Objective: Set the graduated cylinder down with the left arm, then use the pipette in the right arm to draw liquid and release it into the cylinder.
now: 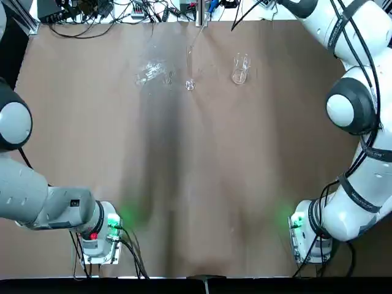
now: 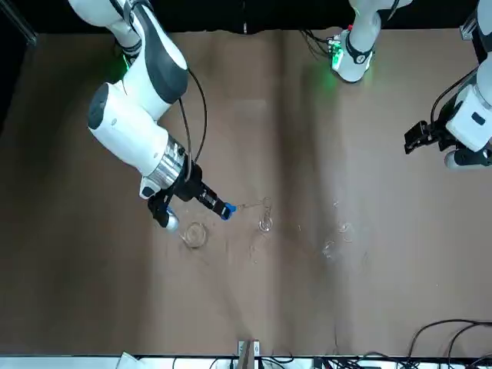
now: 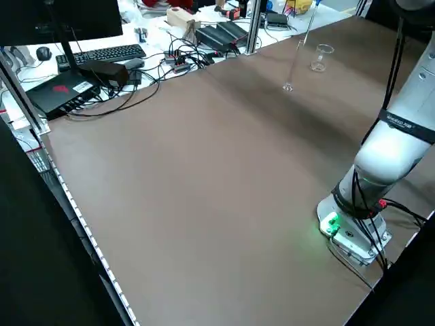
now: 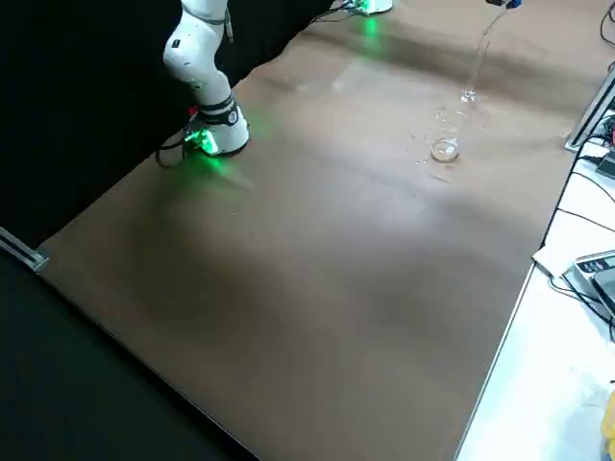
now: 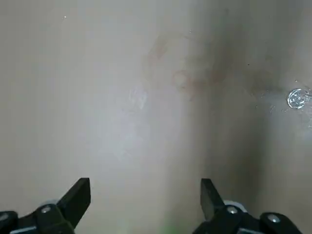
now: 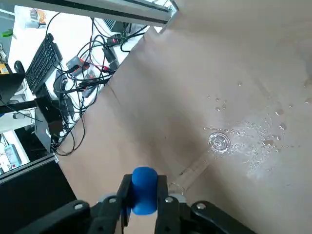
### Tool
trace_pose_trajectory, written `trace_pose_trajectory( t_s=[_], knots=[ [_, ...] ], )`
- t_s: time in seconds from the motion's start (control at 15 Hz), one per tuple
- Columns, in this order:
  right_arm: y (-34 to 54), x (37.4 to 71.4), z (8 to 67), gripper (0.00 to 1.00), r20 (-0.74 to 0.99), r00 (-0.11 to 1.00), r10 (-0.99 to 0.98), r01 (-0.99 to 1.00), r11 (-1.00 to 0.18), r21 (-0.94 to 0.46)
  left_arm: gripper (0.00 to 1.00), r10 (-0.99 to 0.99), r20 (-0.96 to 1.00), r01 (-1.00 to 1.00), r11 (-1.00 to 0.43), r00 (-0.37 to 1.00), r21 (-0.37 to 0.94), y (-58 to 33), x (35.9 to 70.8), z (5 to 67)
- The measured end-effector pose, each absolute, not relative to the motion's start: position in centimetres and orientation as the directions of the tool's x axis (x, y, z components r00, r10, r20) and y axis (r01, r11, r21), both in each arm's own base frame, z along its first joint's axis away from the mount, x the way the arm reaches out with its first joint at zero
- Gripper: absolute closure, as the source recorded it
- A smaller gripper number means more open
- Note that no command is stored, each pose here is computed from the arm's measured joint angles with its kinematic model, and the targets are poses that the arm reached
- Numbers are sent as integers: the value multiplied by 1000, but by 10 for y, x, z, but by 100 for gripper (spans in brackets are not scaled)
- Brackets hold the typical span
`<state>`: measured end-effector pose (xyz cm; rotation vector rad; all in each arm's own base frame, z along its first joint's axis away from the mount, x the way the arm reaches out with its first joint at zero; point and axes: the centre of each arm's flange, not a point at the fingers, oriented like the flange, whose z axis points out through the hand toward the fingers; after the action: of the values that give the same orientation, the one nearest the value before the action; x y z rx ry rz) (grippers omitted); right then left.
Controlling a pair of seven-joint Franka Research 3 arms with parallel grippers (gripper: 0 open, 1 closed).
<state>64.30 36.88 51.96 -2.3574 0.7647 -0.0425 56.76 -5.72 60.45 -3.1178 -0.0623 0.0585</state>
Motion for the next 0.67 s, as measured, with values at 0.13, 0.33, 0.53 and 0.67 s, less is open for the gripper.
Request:
trace_pose_trajectory(
  t_s=[0.13, 0.33, 0.53, 0.67],
  knots=[
    [369, 643, 520, 76, -160, 829, -535, -514, -618, -595, 0, 40, -37, 40, -999, 998, -23, -57, 568, 604],
    [369, 643, 520, 76, -159, 830, -535, -513, -618, -596, 0, 40, -37, 40, -999, 998, -23, -57, 568, 604],
    [370, 642, 520, 77, -159, 830, -534, -512, -619, -596, 0, 40, -37, 40, -999, 998, -23, -57, 568, 604],
    [370, 642, 521, 78, -159, 831, -533, -511, -619, -596, 0, 40, -37, 40, -999, 998, -23, -57, 568, 604]
  ],
)
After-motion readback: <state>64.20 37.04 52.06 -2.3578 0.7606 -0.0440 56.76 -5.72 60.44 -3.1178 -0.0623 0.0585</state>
